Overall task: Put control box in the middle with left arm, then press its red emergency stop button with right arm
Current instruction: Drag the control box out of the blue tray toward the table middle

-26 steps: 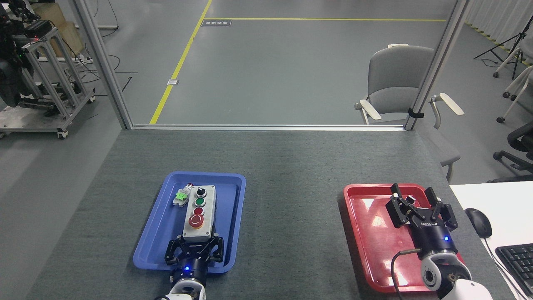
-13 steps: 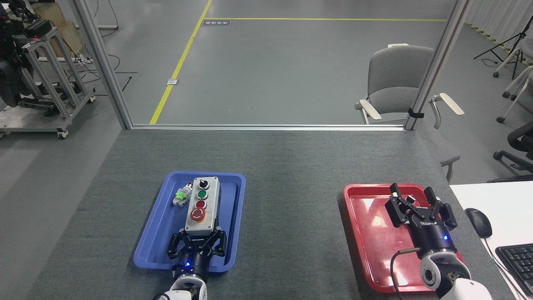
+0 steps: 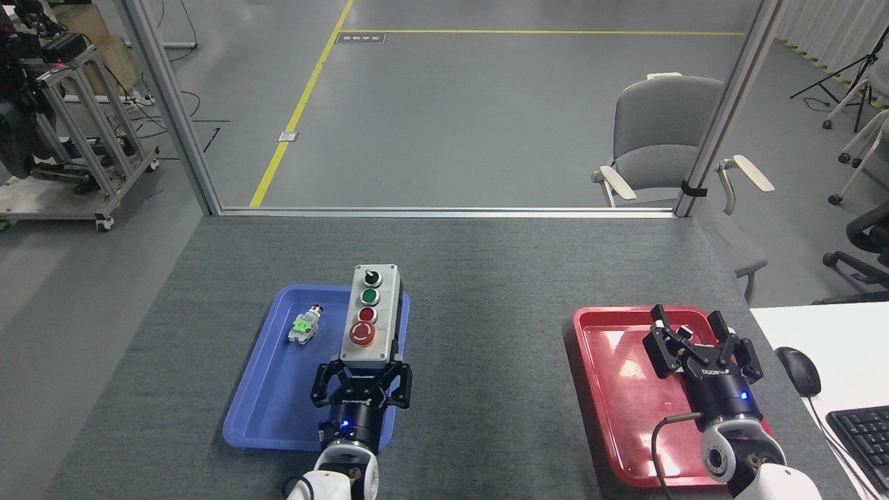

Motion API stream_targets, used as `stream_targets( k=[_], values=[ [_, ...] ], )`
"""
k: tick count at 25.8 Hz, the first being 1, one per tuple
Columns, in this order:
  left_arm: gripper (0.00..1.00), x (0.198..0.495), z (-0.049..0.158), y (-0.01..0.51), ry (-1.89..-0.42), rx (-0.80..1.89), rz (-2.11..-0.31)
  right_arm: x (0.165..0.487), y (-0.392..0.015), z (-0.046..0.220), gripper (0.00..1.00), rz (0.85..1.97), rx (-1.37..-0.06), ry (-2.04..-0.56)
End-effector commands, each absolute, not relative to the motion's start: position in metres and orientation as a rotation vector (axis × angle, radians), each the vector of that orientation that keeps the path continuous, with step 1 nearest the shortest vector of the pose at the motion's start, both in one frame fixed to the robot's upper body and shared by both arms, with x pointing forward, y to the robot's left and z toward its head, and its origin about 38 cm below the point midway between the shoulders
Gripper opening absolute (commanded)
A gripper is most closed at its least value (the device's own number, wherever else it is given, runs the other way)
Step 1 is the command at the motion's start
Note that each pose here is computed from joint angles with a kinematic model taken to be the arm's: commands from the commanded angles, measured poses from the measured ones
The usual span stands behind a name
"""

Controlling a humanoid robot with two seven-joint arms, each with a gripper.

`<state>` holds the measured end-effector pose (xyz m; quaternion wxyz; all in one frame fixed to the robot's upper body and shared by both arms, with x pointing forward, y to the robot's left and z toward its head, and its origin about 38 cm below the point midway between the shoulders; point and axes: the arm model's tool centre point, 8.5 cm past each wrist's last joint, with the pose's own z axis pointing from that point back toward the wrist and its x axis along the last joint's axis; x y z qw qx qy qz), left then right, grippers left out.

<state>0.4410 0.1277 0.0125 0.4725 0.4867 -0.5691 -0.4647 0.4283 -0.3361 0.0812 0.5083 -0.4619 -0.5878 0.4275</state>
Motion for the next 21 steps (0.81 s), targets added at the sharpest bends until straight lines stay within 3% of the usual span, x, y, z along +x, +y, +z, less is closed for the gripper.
stream_targets(
  k=[1, 5, 10, 16, 18, 21],
  values=[
    [0.0, 0.428, 0.015, 0.077, -1.495, 1.101, -1.222, 0.428, -0.336, 0.081, 1.0, 1.026, -1.118, -1.421],
    [0.0, 0.408, 0.008, 0.038, -1.55, 1.032, -1.334, 0.428, -0.335, 0.081, 1.0, 1.027, -1.115, -1.422],
    [0.0, 0.397, -0.001, 0.025, -1.506, 1.005, -1.333, 0.428, -0.337, 0.081, 1.0, 1.025, -1.118, -1.415],
    [0.0, 0.389, -0.019, 0.022, -1.316, 0.974, -1.407, 0.428, -0.337, 0.08, 1.0, 1.02, -1.119, -1.41],
    [0.0, 0.39, -0.024, 0.03, -1.185, 0.985, -1.386, 0.428, -0.337, 0.08, 1.0, 1.021, -1.118, -1.411],
    [0.0, 0.384, -0.029, 0.03, -1.124, 0.981, -1.358, 0.428, -0.336, 0.08, 1.0, 1.02, -1.117, -1.41]
  ],
)
